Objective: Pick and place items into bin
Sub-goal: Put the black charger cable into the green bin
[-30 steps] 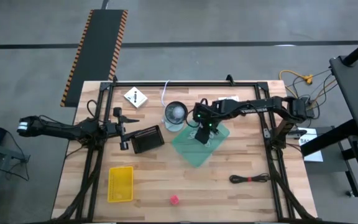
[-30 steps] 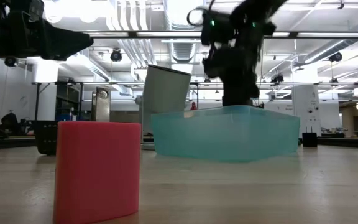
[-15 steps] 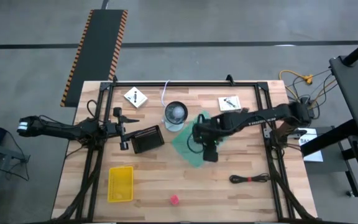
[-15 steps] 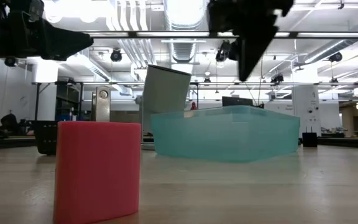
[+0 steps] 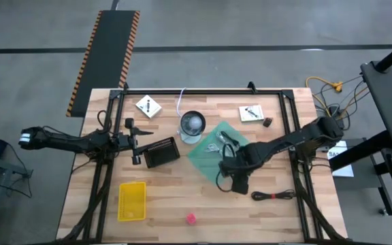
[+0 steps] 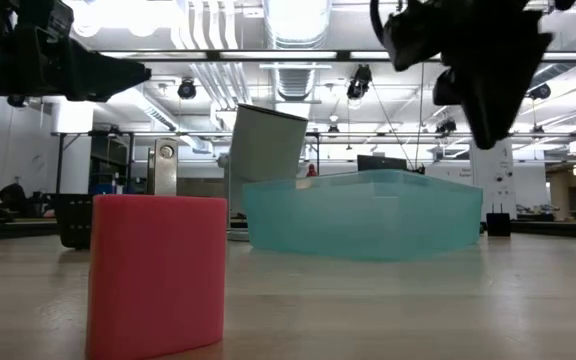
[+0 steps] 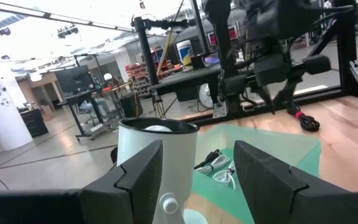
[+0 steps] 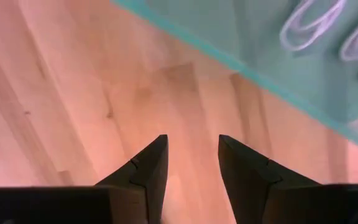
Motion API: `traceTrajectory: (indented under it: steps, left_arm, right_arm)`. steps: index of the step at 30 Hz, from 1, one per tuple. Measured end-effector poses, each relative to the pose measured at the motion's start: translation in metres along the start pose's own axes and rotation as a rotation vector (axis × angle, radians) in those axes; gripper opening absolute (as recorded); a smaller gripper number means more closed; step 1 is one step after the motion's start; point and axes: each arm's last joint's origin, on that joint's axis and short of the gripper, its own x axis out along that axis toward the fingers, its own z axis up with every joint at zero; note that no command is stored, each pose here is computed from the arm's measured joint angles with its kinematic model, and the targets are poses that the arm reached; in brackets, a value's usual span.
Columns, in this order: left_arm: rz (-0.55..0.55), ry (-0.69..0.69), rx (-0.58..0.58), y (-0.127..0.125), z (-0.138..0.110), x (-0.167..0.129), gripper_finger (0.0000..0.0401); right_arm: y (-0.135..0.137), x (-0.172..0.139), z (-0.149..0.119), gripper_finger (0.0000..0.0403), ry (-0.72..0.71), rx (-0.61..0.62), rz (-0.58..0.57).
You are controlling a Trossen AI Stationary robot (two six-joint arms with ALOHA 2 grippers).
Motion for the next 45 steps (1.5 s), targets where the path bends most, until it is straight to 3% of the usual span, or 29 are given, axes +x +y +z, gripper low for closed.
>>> traceTrajectory:
  steps: [5, 17, 23, 36, 41, 45]
  left_arm:
    - [0.0, 0.0, -0.002, 0.0, 0.0, 0.0, 0.0183]
    - [0.01, -0.034, -0.01, 0.001, 0.003, 0.0, 0.0183]
    - [0.018, -0.059, -0.017, 0.002, 0.006, -0.001, 0.0183]
    - [0.017, -0.058, -0.017, 0.002, 0.006, -0.001, 0.0183]
    - [0.017, -0.057, -0.017, 0.002, 0.006, -0.001, 0.0183]
    - [0.017, -0.057, -0.017, 0.002, 0.006, -0.001, 0.0183]
  right_arm:
    - [0.019, 0.002, -0.014, 0.0137, 0.001, 0.004, 0.0]
    - [0.048, 0.022, -0.058, 0.021, 0.006, 0.082, -0.1]
    - [0.056, 0.026, -0.072, 0.021, 0.013, 0.077, -0.113]
    - [0.057, 0.025, -0.074, 0.0198, 0.012, 0.084, -0.114]
    - [0.058, 0.015, -0.073, 0.0198, -0.02, 0.062, -0.068]
    - [0.064, -0.012, -0.072, 0.0198, -0.209, -0.026, 0.059]
